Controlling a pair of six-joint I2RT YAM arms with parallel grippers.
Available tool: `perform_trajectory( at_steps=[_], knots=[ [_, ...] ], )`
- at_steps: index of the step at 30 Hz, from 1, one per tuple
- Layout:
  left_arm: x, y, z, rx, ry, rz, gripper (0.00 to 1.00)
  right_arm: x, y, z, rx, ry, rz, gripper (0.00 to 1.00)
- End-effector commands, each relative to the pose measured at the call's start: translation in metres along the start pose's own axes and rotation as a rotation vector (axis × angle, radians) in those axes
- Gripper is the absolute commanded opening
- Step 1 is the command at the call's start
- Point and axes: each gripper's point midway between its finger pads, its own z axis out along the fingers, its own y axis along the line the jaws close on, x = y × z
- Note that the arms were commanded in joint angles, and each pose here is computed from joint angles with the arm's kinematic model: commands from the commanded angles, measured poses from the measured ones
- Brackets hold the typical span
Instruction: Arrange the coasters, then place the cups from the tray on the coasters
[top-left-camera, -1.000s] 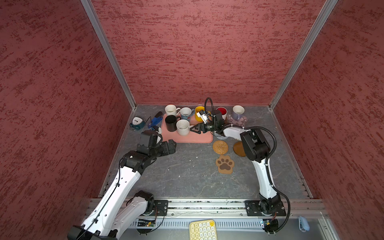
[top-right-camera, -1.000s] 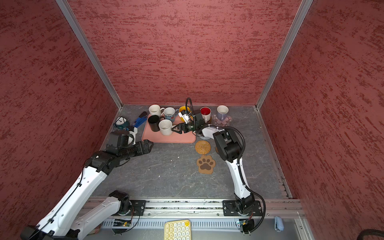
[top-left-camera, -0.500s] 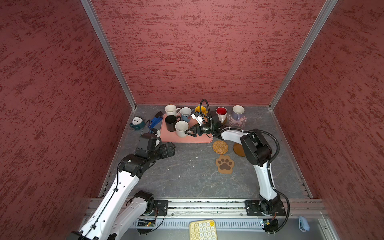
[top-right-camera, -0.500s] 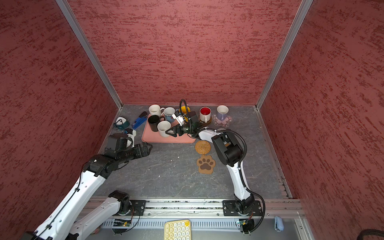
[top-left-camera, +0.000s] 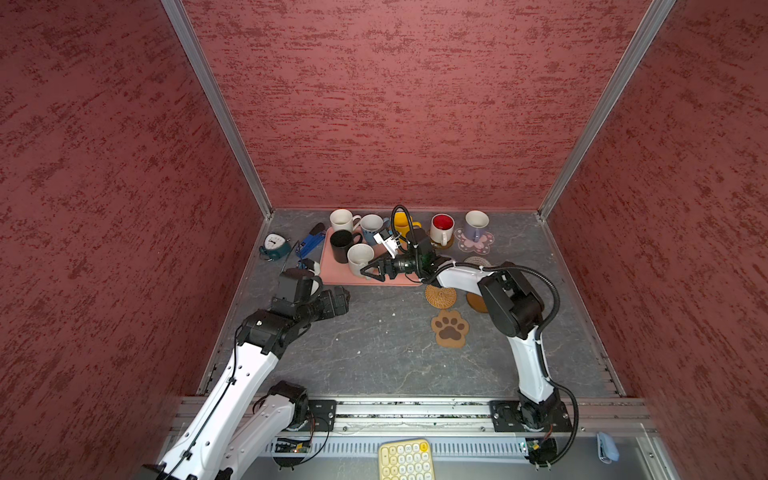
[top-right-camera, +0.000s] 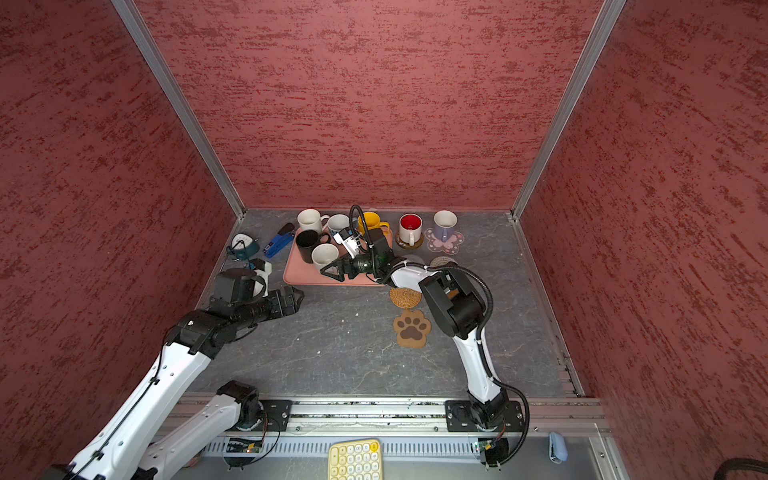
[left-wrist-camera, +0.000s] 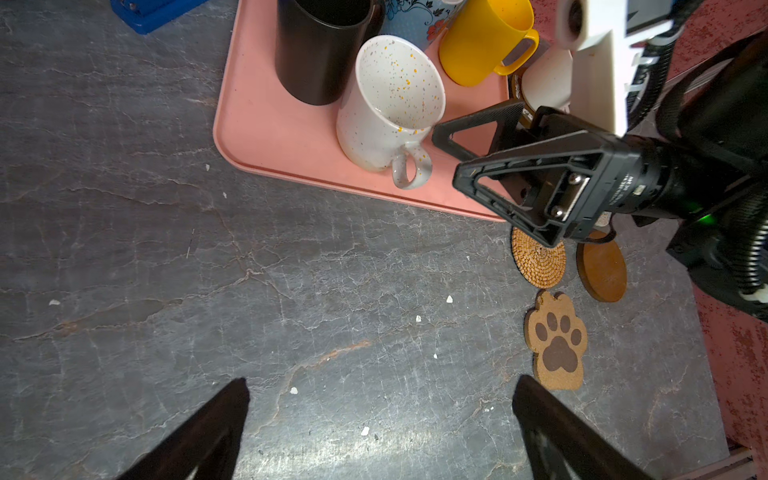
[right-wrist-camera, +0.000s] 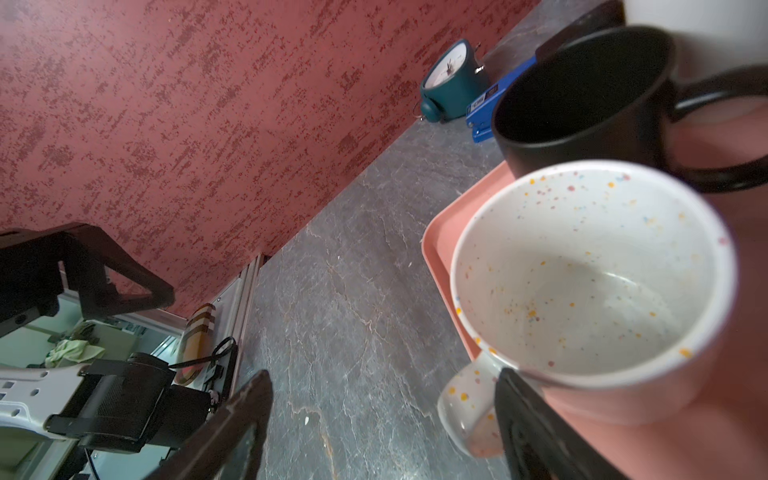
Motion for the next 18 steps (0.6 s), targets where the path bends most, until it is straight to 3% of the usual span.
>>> perform_trajectory(
  at_steps=[1, 9, 18],
  knots=[
    [0.002, 0.002, 0.003, -0.016, 0.016, 0.001, 1.0, -0.038, 0.02, -0.021, 0.054, -0.09, -0.085, 0.84],
    [-0.009, 0.001, 0.015, -0.063, 0.035, 0.006, 0.98, -0.066, 0.019, -0.075, 0.328, -0.221, -0.059, 0.85],
    [-0.022, -0.008, 0.049, -0.113, 0.069, 0.027, 0.97, -0.052, -0.014, -0.172, 0.682, -0.373, 0.17, 0.86]
  ],
)
